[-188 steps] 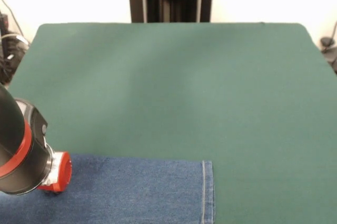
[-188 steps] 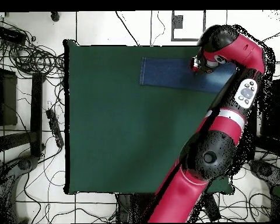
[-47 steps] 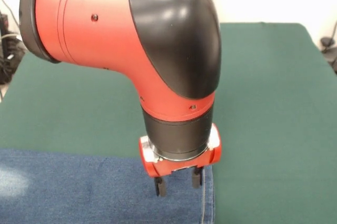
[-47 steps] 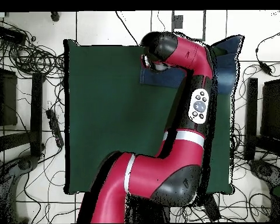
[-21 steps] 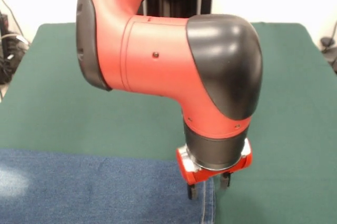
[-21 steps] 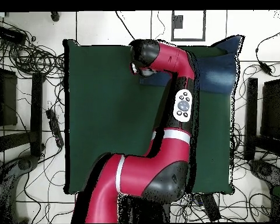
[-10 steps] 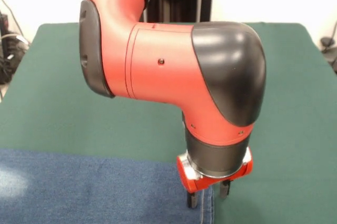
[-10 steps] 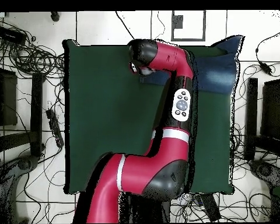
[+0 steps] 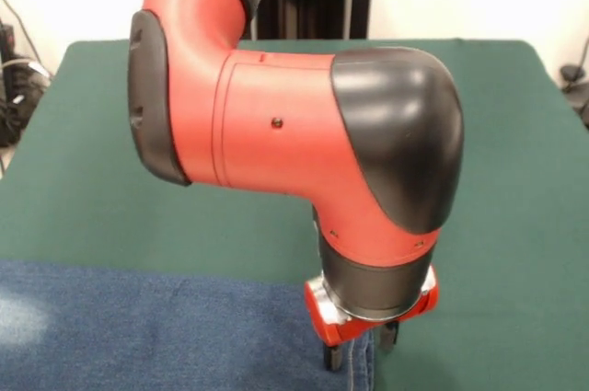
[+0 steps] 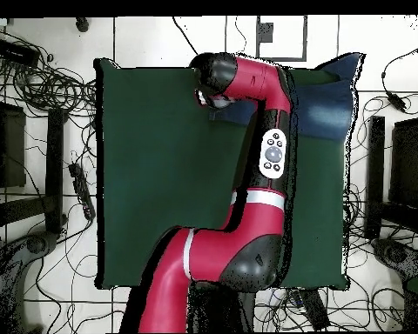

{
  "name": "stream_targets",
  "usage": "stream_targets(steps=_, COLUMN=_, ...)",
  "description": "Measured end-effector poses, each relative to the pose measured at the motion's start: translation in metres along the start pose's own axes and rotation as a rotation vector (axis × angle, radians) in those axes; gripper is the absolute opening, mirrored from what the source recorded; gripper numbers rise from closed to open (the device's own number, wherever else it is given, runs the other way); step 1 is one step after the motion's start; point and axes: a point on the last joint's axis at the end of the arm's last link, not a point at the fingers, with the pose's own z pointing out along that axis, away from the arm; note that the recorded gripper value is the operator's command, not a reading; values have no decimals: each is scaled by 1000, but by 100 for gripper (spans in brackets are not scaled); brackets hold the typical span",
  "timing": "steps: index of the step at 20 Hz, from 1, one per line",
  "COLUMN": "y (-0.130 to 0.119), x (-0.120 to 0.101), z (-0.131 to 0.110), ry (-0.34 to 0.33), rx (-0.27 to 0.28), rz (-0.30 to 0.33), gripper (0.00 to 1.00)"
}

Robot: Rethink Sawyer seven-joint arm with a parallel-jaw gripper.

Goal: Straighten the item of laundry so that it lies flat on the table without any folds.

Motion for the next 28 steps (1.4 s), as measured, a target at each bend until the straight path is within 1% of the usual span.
stream_targets(steps=2, y=-2, x=0, z=-1, ry=9, rx=-16, rz=3, gripper=100)
stream_targets(steps=5, y=-8, x=1, z=-2, ry=34, rx=-65, rz=15, gripper=100)
stream_targets(steps=7, y=-13, x=2, z=-3, ry=60, rx=-109, rz=31, gripper=100)
stream_targets(steps=8, y=-22, x=5, z=-1, ry=103, rx=-153, rz=54, gripper=0)
stream_targets(steps=11, y=-31, x=9, z=2, ry=139, rx=-177, rz=77, gripper=0)
stream_targets(steps=14, y=-39, x=12, z=4, ry=189, rx=-220, rz=109, gripper=0)
stream_targets(steps=17, y=-42, x=13, z=6, ry=231, rx=-249, rz=129, gripper=0)
stream_targets(steps=19, y=-43, x=11, z=8, ry=253, rx=-258, rz=143, gripper=0)
stream_targets(steps=23, y=-44, x=8, z=9, ry=278, rx=-261, rz=162, gripper=0)
stream_targets(steps=28, y=-41, x=4, z=9, ry=300, rx=-230, rz=173, gripper=0)
